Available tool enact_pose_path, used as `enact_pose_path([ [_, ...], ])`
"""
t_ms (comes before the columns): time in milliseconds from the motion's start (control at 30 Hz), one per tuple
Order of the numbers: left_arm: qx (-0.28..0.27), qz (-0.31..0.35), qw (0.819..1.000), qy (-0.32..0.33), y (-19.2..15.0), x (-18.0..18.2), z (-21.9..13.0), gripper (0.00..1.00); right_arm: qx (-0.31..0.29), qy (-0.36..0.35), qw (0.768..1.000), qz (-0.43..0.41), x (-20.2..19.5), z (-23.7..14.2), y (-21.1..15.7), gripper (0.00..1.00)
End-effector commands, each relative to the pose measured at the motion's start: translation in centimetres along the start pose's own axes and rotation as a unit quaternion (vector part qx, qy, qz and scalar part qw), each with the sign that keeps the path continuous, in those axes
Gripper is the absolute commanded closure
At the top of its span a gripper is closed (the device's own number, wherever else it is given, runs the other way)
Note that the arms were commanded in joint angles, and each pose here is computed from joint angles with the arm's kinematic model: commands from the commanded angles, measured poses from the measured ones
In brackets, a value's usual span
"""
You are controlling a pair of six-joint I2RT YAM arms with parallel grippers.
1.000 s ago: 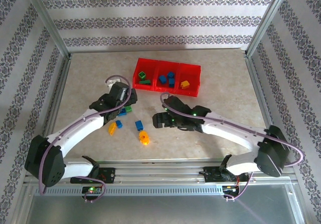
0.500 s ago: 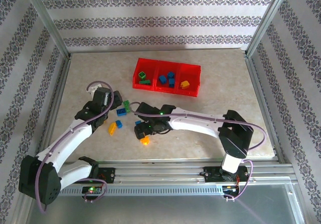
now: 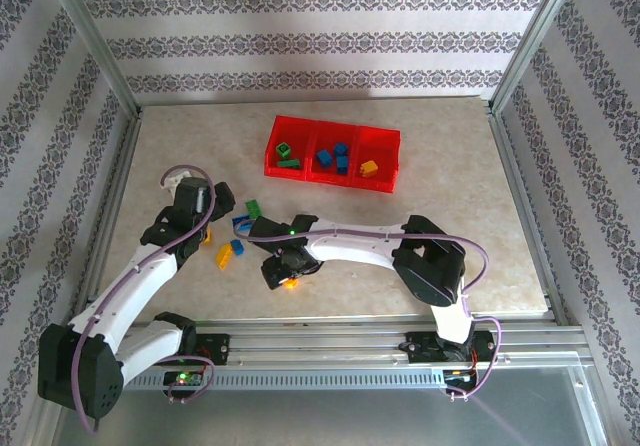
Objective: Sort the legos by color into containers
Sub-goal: Pick up the lego from the bottom-center of the table.
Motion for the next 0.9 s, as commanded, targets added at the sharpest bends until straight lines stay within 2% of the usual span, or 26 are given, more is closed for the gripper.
enact_pose_path([
  [0,0.01,-0.007,1.0,0.008,-0.4,0.7,0.5,0.0,0.012,-0.013,1.0,-0.015,0.2,0.5,0.0,0.29],
  [367,0.019,-0.011,1.0,0.01,-0.7,0.9,1.1,0.0,0.021,-0.014,1.0,-0.018,0.4,2.3,0.7,0.35],
  [733,0.023,-0.016,1.0,0.007,-0.7,1.0,1.2,0.0,0.029,-0.01,0.999,-0.013,0.0,2.6,0.3,0.59],
  [867,0.024,-0.017,1.0,0.007,-0.8,0.9,1.2,0.0,0.018,-0.011,1.0,-0.007,-0.6,1.6,0.2,0.62],
])
Point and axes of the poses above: each hand's point on the last joint's axis, 136 mm out from that joint toward the fingers, its own z axis out along the fingers, its own x axis along the line the jaws close on, y = z × x, the point moved 3 cm from there along -z, back along the fingers, and after that the axes turned 9 degrees about -z, right-handed, at the moved point
